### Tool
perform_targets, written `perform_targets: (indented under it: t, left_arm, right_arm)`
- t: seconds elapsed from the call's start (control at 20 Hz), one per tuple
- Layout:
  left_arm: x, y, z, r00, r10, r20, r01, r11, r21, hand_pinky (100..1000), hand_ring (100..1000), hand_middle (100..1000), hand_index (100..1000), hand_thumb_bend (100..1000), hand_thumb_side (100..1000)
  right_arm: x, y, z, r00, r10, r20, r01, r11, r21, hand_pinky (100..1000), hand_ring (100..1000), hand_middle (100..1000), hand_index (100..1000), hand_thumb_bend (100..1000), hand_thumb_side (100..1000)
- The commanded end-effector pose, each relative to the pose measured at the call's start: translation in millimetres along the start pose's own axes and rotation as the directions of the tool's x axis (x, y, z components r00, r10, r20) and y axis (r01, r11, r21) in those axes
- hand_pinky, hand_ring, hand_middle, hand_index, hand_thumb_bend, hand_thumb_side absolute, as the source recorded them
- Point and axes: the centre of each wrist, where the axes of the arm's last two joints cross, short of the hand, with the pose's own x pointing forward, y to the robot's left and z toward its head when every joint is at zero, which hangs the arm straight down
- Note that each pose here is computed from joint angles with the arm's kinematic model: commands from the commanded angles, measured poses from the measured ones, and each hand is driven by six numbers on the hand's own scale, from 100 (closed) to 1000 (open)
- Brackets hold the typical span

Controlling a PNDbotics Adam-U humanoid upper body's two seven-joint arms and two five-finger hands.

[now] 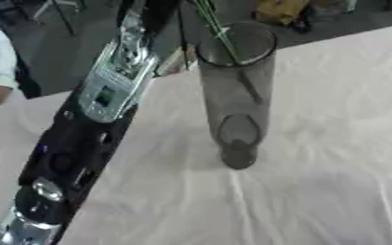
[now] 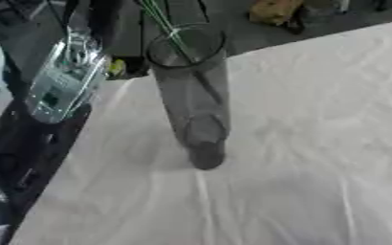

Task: Arrange flowers into the vase.

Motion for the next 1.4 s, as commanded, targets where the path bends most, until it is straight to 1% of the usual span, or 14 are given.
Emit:
perform_targets:
  t: [0.05, 0.1, 0.2, 0.3, 0.55, 0.75, 0.8, 0.95, 1.05, 1.1, 1.2, 1.25, 1.4]
  left_arm:
    - [11.2, 11.5, -5.2, 0.998, -0.050, 0.028, 0.050, 0.999, 0.007, 285, 343, 368, 462, 152, 841]
    - [8.6, 11.5, -3.3, 0.998, -0.061, 0.014, 0.061, 0.998, -0.002, 427, 490, 481, 561, 100, 872]
    - [2.7, 14.0, -0.4, 0.993, -0.114, -0.021, 0.113, 0.992, -0.046, 426, 492, 485, 569, 100, 885]
    - [2.7, 14.9, 0.0, 0.988, -0.151, -0.041, 0.148, 0.986, -0.077, 437, 507, 501, 590, 100, 908]
    - [4.4, 10.5, 1.4, 0.970, -0.226, -0.086, 0.210, 0.965, -0.159, 502, 592, 600, 711, 100, 973]
    - [6.8, 5.9, 1.9, 0.953, -0.279, -0.117, 0.249, 0.943, -0.220, 530, 625, 632, 740, 100, 982]
    - [8.6, 6.0, 1.5, 0.950, -0.289, -0.121, 0.257, 0.939, -0.229, 530, 626, 633, 742, 100, 982]
    - [13.8, 7.6, 0.5, 0.944, -0.307, -0.123, 0.269, 0.928, -0.256, 555, 669, 683, 784, 100, 987]
    - [16.6, 9.0, -0.3, 0.942, -0.314, -0.120, 0.273, 0.922, -0.274, 565, 685, 701, 797, 100, 989]
    - [17.7, 9.8, -0.7, 0.941, -0.318, -0.118, 0.275, 0.919, -0.283, 609, 725, 741, 838, 100, 1000]
    - [18.9, 10.7, -1.2, 0.937, -0.332, -0.112, 0.285, 0.908, -0.308, 633, 739, 752, 855, 100, 1000]
    - [19.1, 11.2, -1.5, 0.934, -0.340, -0.111, 0.290, 0.901, -0.322, 660, 751, 764, 881, 100, 1000]
    - [19.3, 13.0, -2.2, 0.924, -0.367, -0.109, 0.308, 0.880, -0.361, 698, 775, 791, 919, 100, 1000]
  right_arm:
    - [6.3, -3.3, -3.4, 1.000, 0.020, 0.021, -0.020, 1.000, 0.005, 685, 536, 506, 763, 100, 1000]
    - [6.2, -3.7, -2.8, 1.000, 0.022, 0.018, -0.022, 1.000, 0.005, 685, 537, 506, 763, 100, 1000]
    - [5.9, -3.8, -1.7, 1.000, 0.022, 0.011, -0.022, 1.000, 0.004, 686, 537, 506, 763, 100, 1000]
    - [5.7, -3.5, -1.3, 1.000, 0.020, 0.009, -0.020, 1.000, 0.005, 686, 537, 506, 763, 100, 1000]
    - [5.5, -3.4, -0.9, 1.000, 0.018, 0.004, -0.018, 1.000, 0.006, 686, 538, 507, 763, 100, 1000]
    - [5.4, -3.5, -0.4, 1.000, 0.016, 0.000, -0.016, 1.000, 0.005, 686, 539, 507, 764, 100, 1000]
    - [5.4, -3.5, -0.3, 1.000, 0.015, 0.000, -0.015, 1.000, 0.005, 686, 539, 507, 764, 100, 1000]
    - [5.3, -3.5, 0.0, 1.000, 0.013, -0.005, -0.013, 1.000, 0.006, 686, 539, 506, 763, 100, 1000]
    - [5.2, -3.3, 0.3, 1.000, 0.012, -0.008, -0.012, 1.000, 0.006, 686, 539, 507, 763, 100, 1000]
    - [5.2, -3.3, 0.3, 1.000, 0.012, -0.008, -0.012, 1.000, 0.006, 686, 540, 507, 764, 100, 1000]
    - [5.2, -3.7, 0.5, 1.000, 0.013, -0.009, -0.013, 1.000, 0.005, 686, 540, 507, 764, 100, 1000]
    - [5.2, -3.8, 0.7, 1.000, 0.013, -0.010, -0.013, 1.000, 0.005, 686, 540, 507, 764, 100, 1000]
    - [5.0, -4.3, 1.8, 1.000, 0.014, -0.016, -0.014, 1.000, 0.005, 686, 540, 507, 764, 100, 1000]
